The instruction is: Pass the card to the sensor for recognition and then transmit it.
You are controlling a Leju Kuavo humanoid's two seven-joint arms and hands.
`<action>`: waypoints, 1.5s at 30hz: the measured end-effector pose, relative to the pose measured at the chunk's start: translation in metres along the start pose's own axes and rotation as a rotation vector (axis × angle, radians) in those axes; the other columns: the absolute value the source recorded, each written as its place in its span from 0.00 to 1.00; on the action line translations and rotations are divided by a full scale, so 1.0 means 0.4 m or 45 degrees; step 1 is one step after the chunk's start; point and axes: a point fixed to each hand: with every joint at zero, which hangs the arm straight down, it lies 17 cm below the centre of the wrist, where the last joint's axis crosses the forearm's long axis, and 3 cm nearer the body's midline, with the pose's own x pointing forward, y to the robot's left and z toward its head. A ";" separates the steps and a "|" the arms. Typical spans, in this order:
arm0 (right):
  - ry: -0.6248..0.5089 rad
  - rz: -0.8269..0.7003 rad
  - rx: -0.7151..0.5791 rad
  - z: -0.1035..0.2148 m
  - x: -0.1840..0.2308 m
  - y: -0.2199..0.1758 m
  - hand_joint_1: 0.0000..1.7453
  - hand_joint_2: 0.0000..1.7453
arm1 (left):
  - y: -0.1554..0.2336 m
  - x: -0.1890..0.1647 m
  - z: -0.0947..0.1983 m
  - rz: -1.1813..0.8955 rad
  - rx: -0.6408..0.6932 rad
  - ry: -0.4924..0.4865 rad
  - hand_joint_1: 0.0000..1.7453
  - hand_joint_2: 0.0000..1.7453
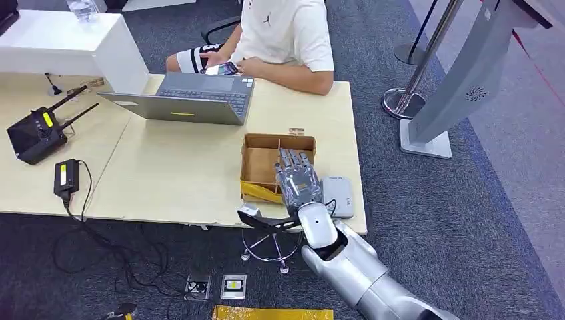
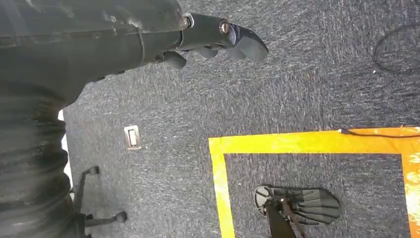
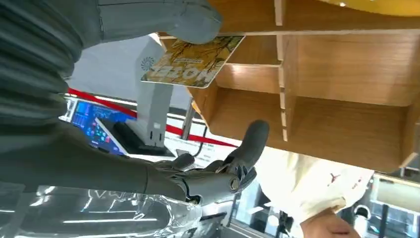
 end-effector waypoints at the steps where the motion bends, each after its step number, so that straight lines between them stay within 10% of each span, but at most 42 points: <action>1: 0.007 -0.001 0.000 -0.001 -0.003 0.000 0.33 1.00 | 0.000 0.000 0.000 0.000 0.000 0.000 0.00 1.00; 16: 0.078 -0.019 0.014 -0.001 -0.050 0.022 0.47 1.00 | 0.000 -0.004 0.000 0.007 -0.001 0.013 0.00 1.00; 24: 0.148 -0.042 0.008 -0.003 -0.110 0.025 0.90 1.00 | 0.005 -0.006 -0.001 -0.019 0.013 0.013 0.00 1.00; 36: 0.195 -0.039 0.000 -0.003 -0.168 0.025 0.89 1.00 | 0.007 -0.003 -0.001 -0.044 0.018 -0.001 0.00 1.00; 39: 0.198 -0.036 -0.004 -0.003 -0.171 0.023 0.86 1.00 | 0.007 -0.003 -0.001 -0.045 0.018 -0.001 0.00 1.00; 40: 0.199 -0.034 -0.005 -0.003 -0.172 0.023 0.49 1.00 | 0.007 -0.003 -0.001 -0.047 0.019 -0.001 0.00 1.00; 45: 0.206 -0.035 -0.006 -0.002 -0.180 0.024 0.01 1.00 | 0.007 -0.003 -0.001 -0.051 0.020 -0.002 0.00 1.00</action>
